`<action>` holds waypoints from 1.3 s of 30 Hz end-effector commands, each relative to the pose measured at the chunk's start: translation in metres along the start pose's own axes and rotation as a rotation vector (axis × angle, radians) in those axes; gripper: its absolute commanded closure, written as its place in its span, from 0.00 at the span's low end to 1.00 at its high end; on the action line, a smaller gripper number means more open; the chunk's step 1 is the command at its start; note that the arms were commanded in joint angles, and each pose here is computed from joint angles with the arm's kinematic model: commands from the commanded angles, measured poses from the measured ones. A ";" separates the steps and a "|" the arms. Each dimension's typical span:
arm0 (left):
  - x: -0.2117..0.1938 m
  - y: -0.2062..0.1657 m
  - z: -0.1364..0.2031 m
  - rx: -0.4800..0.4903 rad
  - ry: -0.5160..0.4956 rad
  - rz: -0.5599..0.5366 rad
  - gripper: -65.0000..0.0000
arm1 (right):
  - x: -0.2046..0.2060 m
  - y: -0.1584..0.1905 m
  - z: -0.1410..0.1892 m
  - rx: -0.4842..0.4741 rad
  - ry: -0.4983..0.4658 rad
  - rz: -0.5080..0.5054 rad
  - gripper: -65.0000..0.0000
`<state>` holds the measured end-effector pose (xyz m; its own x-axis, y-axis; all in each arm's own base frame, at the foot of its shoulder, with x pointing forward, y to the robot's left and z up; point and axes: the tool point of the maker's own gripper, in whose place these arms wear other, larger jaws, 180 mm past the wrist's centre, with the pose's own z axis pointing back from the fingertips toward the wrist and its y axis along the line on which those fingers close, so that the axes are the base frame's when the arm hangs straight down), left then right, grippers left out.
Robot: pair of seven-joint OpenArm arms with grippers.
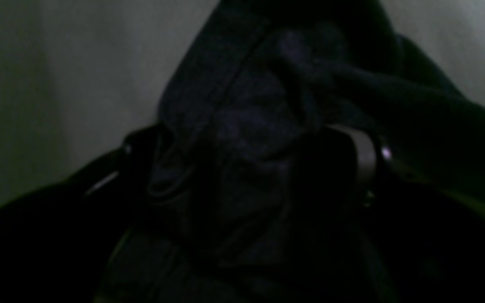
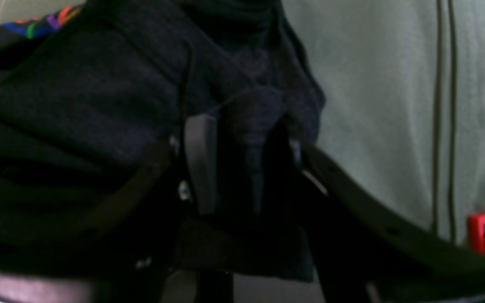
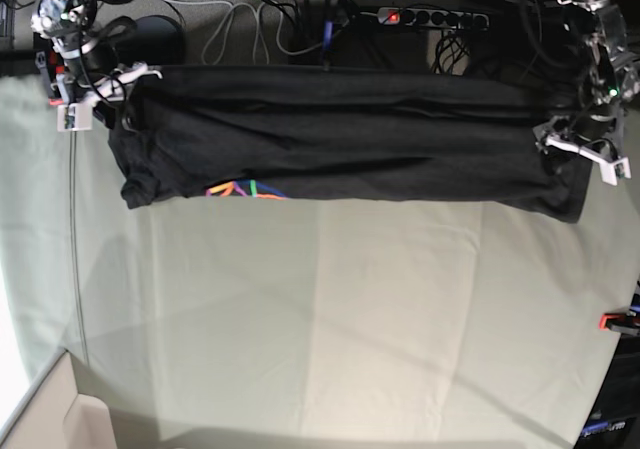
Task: Layout the t-shirt on the table in an organized manner, then fold the t-shirt properly
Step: 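Carry the strip end with the left gripper toward the right gripper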
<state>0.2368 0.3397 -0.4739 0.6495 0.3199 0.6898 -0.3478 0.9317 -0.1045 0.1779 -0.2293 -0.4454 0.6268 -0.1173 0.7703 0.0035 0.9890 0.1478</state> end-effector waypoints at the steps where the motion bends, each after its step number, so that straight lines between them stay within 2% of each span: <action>1: -0.018 0.005 0.003 0.006 0.069 -0.003 0.34 | 0.012 -0.003 0.003 -0.001 -0.043 0.009 0.66; 3: -0.021 0.006 0.005 0.008 0.074 -0.002 0.60 | 0.012 -0.003 0.003 -0.001 -0.042 0.010 0.66; 4: -0.023 0.006 0.006 0.008 0.075 -0.004 0.77 | 0.012 -0.003 0.003 -0.001 -0.042 0.010 0.66; 5: -0.024 0.007 0.007 0.011 0.077 -0.003 0.98 | 0.012 -0.003 0.003 -0.001 -0.042 0.010 0.66; 6: -0.023 0.008 0.007 0.011 0.076 -0.004 1.00 | 0.012 -0.003 0.003 -0.001 -0.042 0.010 0.66; 7: -0.022 0.008 0.007 0.011 0.075 -0.007 1.00 | 0.012 -0.003 0.003 -0.001 -0.042 0.010 0.66; 8: -0.021 0.008 0.007 0.011 0.070 -0.003 0.96 | 0.011 -0.003 0.003 -0.001 -0.041 0.011 0.66; 10: -0.010 0.004 0.009 0.003 0.040 -0.013 1.00 | 0.011 -0.003 0.003 -0.001 -0.041 0.011 0.66; 13: 0.017 -0.009 0.022 -0.022 -0.037 -0.060 1.00 | 0.011 -0.001 0.002 0.001 -0.041 0.006 0.66; 18: 0.051 -0.057 0.062 -0.105 -0.188 -0.117 1.00 | 0.011 0.001 0.001 0.003 -0.044 0.002 0.66; 20: 0.054 -0.076 0.077 -0.127 -0.223 -0.138 1.00 | 0.011 0.001 0.001 0.003 -0.044 0.002 0.66; 23: 0.045 -0.115 0.088 -0.162 -0.230 -0.223 1.00 | 0.011 0.001 0.002 0.003 -0.043 0.002 0.66; 28: 0.004 -0.205 0.092 -0.276 -0.178 -0.423 1.00 | 0.010 0.001 0.001 0.003 -0.043 0.000 0.66; 32: -0.016 -0.265 0.102 -0.374 -0.173 -0.524 1.00 | 0.010 0.001 0.002 0.003 -0.041 0.000 0.66; 39: -0.057 -0.329 0.114 -0.514 -0.132 -0.646 1.00 | 0.010 0.001 0.002 0.003 -0.042 0.001 0.66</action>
<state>0.2280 -0.0012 -0.4090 0.5560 -0.3146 0.7693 0.4430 0.8953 0.0459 0.1778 -0.2254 -0.4463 0.6266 -0.1235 0.7695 0.0046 0.9879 0.1548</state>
